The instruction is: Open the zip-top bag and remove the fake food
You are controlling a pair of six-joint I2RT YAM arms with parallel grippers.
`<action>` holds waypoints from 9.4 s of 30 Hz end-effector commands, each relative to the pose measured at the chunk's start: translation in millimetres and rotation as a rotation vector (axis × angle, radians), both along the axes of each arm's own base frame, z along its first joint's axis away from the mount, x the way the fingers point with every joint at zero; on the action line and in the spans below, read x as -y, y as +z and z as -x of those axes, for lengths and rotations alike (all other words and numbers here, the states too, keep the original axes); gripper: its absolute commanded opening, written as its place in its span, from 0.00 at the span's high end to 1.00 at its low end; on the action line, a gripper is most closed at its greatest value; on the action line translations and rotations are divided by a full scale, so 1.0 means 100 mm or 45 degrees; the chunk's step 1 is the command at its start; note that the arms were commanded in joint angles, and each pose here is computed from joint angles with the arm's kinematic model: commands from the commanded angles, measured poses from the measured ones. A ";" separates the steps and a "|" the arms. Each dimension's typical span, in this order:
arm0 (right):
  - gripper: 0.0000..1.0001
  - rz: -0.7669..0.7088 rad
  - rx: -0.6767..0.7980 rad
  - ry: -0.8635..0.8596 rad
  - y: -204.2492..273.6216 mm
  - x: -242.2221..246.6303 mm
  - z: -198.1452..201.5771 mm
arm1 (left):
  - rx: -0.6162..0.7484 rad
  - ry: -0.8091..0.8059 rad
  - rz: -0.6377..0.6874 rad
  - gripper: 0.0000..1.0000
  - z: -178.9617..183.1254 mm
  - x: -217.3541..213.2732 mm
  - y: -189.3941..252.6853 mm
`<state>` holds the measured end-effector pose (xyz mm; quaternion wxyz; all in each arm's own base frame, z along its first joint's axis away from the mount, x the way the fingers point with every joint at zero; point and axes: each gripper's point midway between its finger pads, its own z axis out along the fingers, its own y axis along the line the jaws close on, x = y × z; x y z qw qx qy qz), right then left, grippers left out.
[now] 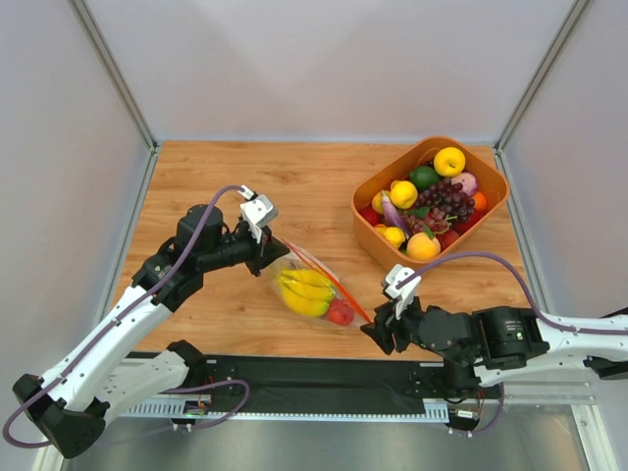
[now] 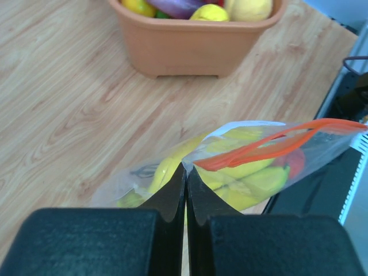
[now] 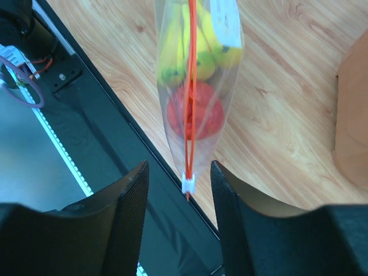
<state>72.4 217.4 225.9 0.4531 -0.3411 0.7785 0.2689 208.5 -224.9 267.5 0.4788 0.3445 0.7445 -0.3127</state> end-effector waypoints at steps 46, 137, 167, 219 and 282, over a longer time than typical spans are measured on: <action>0.51 -0.081 0.198 -0.101 0.78 -0.88 -0.37 | 0.085 -0.493 0.048 1.00 0.58 0.43 0.13; 1.00 -0.036 0.050 -0.426 0.38 -1.18 -1.21 | 0.034 -0.191 0.170 0.36 0.32 0.42 0.29; 1.00 -0.097 0.019 -0.395 0.40 -1.11 -1.12 | -0.162 -0.168 0.079 0.72 0.20 0.51 -0.03; 0.41 -0.253 0.013 -0.194 1.05 -0.83 -0.46 | -0.189 -0.473 0.126 1.00 0.55 0.54 0.14; 0.31 -0.066 -0.381 -0.765 -0.80 -0.84 -0.81 | -0.170 -0.696 0.198 1.00 0.89 0.61 0.27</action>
